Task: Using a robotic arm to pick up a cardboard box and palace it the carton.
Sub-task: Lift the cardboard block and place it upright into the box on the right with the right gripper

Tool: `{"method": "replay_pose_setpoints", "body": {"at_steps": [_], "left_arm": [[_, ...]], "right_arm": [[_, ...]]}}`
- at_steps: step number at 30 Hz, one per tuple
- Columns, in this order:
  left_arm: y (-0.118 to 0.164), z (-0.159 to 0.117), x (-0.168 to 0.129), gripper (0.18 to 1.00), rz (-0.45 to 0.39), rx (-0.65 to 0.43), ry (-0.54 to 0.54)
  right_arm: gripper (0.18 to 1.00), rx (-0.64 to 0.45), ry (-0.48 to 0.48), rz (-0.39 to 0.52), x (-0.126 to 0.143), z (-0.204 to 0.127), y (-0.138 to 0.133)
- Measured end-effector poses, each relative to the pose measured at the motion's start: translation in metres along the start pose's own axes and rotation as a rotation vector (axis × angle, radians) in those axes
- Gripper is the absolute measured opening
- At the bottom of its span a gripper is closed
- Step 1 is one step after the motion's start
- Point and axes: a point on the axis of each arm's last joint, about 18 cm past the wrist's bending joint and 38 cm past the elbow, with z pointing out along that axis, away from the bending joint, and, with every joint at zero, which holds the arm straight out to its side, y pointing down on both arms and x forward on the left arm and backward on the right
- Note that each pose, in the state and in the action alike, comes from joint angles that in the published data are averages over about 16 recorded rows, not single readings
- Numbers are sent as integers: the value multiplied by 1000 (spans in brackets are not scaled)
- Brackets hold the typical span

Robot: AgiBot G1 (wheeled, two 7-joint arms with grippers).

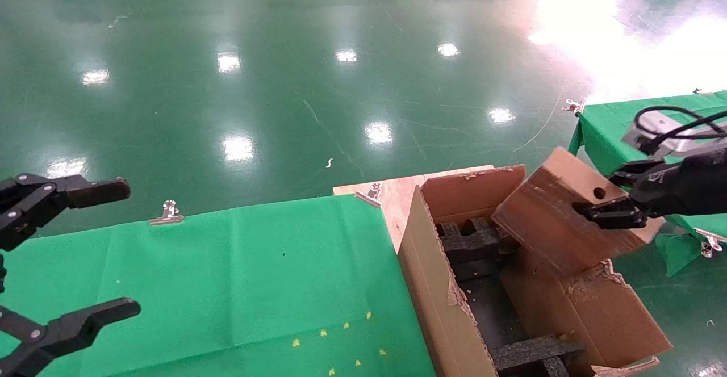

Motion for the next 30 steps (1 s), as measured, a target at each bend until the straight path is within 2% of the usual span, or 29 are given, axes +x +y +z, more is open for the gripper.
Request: {"method": "replay_pose_setpoints", "body": {"at_steps": [5, 10, 21, 30], "left_arm": [[0, 0, 0, 1001, 0, 0, 0], [0, 0, 0, 1001, 0, 0, 0], [0, 0, 0, 1001, 0, 0, -1], [0, 0, 0, 1001, 0, 0, -1]], "right_arm": [[325, -2, 20, 205, 2, 4, 12], [323, 3, 26, 336, 2, 7, 19], [316, 2, 18, 421, 1, 11, 24], [312, -62, 45, 495, 3, 22, 38]]}}
